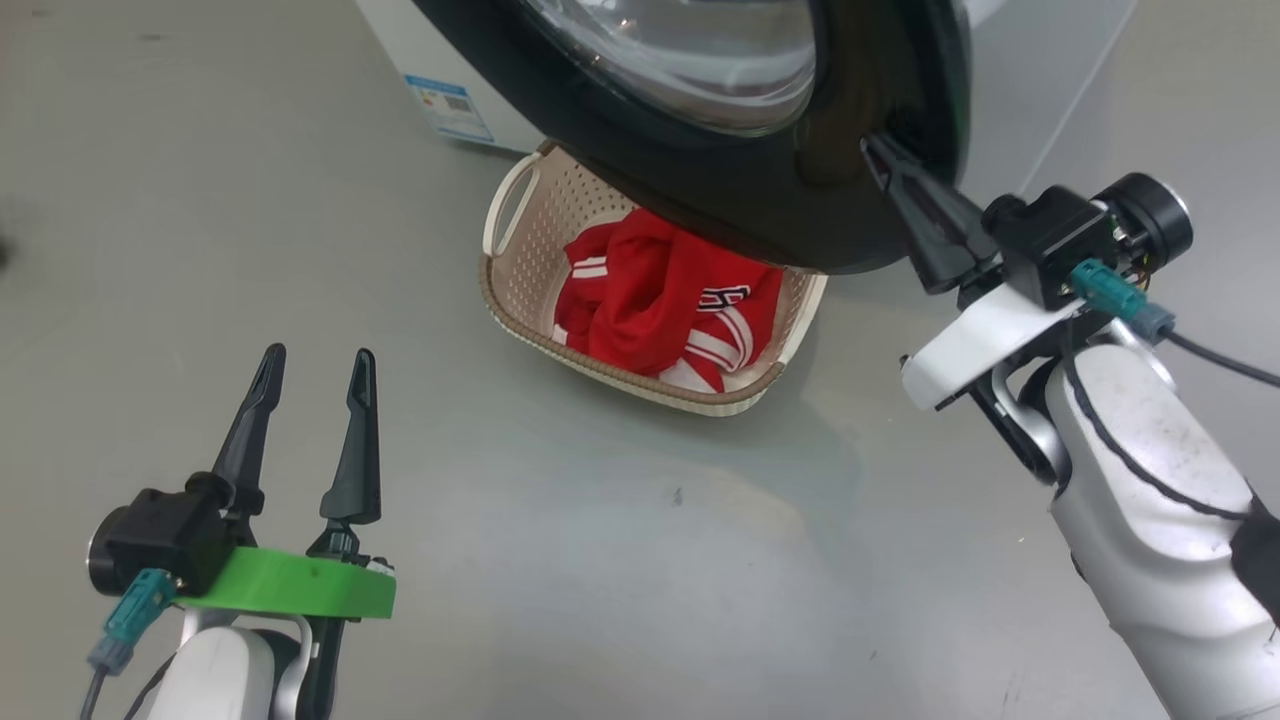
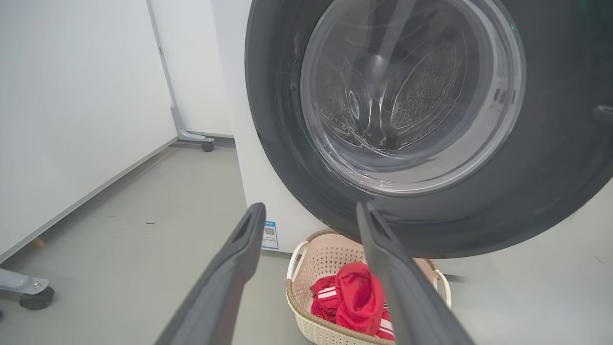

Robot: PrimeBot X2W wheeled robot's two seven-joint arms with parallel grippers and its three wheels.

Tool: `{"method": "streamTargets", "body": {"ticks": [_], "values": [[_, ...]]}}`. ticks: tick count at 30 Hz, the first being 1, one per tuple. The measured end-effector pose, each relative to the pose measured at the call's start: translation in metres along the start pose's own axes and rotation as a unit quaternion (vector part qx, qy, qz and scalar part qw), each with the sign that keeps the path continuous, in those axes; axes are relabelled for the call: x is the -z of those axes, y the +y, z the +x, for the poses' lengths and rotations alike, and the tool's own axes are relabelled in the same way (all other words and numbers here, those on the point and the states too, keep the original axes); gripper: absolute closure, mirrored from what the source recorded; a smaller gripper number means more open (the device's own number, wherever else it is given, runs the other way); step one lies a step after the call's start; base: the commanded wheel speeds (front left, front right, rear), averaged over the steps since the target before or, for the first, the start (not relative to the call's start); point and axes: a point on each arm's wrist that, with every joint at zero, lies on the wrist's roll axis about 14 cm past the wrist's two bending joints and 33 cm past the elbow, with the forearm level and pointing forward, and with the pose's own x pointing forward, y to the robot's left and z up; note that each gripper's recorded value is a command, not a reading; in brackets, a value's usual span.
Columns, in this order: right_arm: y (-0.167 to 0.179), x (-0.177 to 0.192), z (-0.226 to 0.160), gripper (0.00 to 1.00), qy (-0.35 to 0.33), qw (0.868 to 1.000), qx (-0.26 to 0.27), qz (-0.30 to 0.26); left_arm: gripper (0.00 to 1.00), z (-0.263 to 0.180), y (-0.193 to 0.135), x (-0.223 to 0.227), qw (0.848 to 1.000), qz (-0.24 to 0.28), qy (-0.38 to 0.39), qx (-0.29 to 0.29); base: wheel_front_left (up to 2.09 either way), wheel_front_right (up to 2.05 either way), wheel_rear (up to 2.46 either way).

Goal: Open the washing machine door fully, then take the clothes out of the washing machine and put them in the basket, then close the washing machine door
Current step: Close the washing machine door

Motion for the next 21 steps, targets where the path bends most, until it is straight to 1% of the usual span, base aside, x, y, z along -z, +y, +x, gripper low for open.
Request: {"method": "streamTargets", "body": {"ticks": [2, 6, 21], "values": [[-0.002, 0.005, 0.006, 1.00, 0.003, 1.000, -0.001, 0.010, 0.00, 0.001, 0.004, 0.002, 1.000, 0.002, 0.003, -0.007, 0.00, 0.00, 0.00], [-0.011, 0.012, 0.017, 1.00, 0.008, 1.000, 0.001, 0.012, 0.00, 0.003, 0.007, 0.006, 1.000, 0.003, 0.009, -0.013, 0.00, 0.00, 0.00], [-0.075, 0.016, 0.052, 1.00, -0.003, 0.999, 0.048, 0.011, 0.00, 0.019, 0.017, 0.021, 0.999, 0.015, 0.027, -0.026, 0.00, 0.00, 0.00]]}}
